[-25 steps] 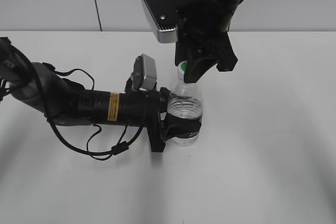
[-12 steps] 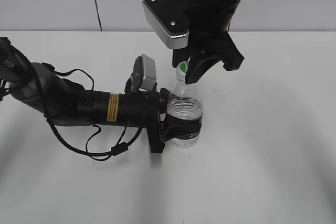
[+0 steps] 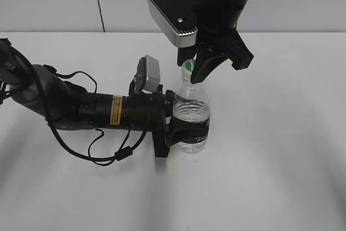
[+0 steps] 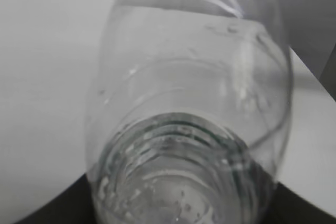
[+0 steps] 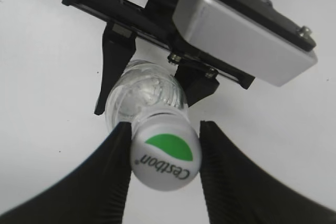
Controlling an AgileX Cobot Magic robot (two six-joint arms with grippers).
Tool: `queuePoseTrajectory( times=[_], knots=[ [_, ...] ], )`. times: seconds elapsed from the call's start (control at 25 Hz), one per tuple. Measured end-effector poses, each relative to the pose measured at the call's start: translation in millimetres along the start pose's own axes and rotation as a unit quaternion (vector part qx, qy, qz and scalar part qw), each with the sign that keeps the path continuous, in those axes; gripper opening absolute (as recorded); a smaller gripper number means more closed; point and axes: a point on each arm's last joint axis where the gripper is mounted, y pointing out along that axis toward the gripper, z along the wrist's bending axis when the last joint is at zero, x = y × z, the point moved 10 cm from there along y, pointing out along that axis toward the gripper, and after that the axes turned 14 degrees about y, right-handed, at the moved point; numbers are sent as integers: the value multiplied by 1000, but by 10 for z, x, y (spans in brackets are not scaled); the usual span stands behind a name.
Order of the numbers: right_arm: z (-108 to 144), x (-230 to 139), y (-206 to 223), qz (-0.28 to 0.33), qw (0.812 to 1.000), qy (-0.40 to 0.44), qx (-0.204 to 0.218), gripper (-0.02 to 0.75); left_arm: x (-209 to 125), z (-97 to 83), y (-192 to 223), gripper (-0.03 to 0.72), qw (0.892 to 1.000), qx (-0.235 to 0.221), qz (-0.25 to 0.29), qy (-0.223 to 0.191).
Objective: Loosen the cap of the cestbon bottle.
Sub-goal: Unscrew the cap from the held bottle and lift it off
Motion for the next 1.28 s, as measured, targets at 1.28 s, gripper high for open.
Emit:
queuePoseTrajectory(
  times=[1.28],
  knots=[
    [-85, -331, -292, 53, 956, 280, -62, 300, -41, -18, 3, 363, 1000, -4, 10, 2]
  ],
)
